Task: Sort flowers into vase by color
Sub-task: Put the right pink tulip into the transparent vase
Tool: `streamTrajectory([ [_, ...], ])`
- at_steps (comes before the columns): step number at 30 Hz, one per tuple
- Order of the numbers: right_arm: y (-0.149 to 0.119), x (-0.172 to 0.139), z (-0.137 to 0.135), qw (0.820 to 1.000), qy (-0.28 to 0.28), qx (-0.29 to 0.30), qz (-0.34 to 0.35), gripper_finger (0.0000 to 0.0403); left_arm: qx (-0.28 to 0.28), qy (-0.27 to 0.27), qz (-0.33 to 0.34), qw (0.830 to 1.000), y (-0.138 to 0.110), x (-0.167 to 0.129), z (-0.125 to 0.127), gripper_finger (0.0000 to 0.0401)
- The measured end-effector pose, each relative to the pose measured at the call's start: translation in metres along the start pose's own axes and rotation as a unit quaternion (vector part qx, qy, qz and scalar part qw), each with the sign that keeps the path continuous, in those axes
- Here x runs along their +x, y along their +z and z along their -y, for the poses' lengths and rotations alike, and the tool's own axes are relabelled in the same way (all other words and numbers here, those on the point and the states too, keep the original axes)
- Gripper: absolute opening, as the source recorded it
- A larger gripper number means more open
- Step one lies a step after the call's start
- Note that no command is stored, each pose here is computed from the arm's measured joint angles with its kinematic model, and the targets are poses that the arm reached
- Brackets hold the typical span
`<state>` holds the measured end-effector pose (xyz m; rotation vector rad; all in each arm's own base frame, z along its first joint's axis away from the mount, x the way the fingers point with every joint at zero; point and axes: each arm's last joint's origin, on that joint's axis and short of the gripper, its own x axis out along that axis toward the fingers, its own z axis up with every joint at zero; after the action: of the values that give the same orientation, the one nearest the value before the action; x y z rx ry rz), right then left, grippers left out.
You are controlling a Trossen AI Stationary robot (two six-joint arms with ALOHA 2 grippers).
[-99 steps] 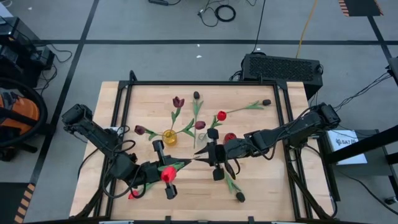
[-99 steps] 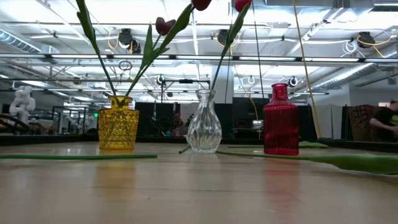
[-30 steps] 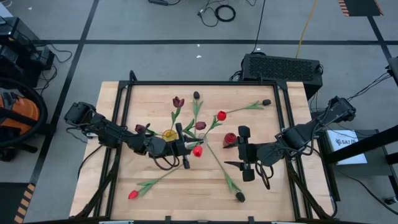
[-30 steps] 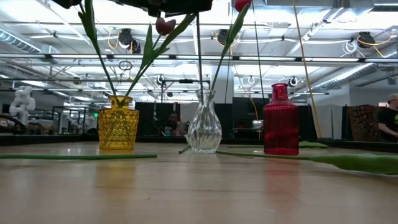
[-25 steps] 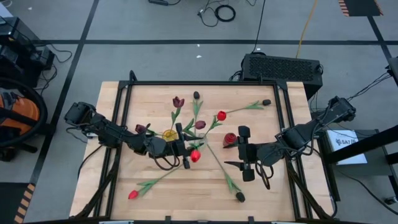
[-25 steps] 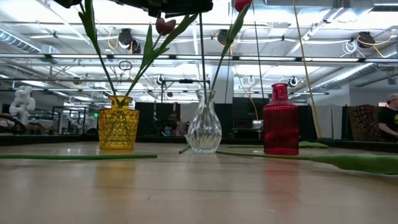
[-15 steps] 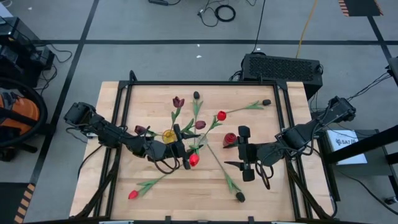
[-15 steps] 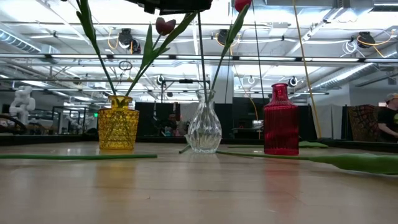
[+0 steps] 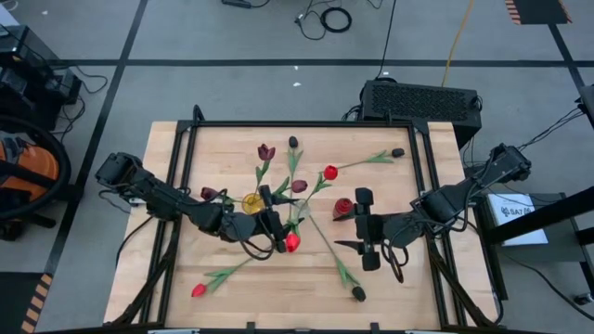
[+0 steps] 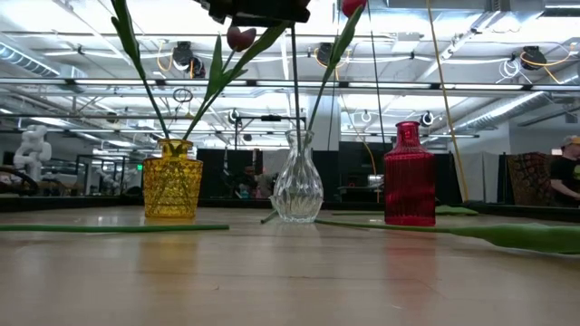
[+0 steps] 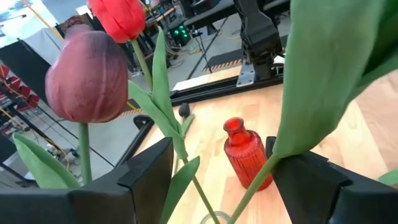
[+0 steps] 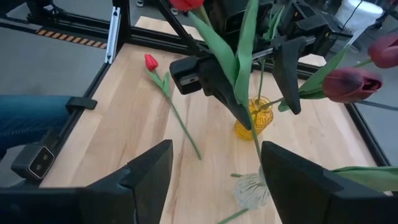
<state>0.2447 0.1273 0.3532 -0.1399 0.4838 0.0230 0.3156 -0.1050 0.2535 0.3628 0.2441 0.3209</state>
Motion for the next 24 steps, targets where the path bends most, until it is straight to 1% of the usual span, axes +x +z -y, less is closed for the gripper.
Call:
streamTrajectory([
  [5,-0.002,0.012,-0.002,0.999,-0.006,-0.04,-0.009,0.0237,-0.004,0.007,-0.001,1.0,0.0,0.001,-0.002,0.0262],
  [12,0.001,0.044,-0.006,0.995,-0.017,-0.093,0.012,0.0232,-0.011,0.009,-0.003,1.0,-0.001,0.002,-0.002,0.0262],
  [17,-0.002,0.068,-0.001,0.993,-0.036,-0.11,0.009,0.0207,-0.011,-0.002,-0.001,1.0,-0.001,0.002,-0.002,0.0262],
  [22,-0.004,0.087,0.009,0.993,-0.057,-0.103,0.005,0.0171,-0.009,-0.003,-0.002,1.0,-0.001,0.002,-0.002,0.0262],
  [24,-0.003,0.089,0.013,0.994,-0.062,-0.094,0.01,0.0157,-0.008,-0.003,-0.002,1.0,-0.001,0.002,-0.002,0.0262],
])
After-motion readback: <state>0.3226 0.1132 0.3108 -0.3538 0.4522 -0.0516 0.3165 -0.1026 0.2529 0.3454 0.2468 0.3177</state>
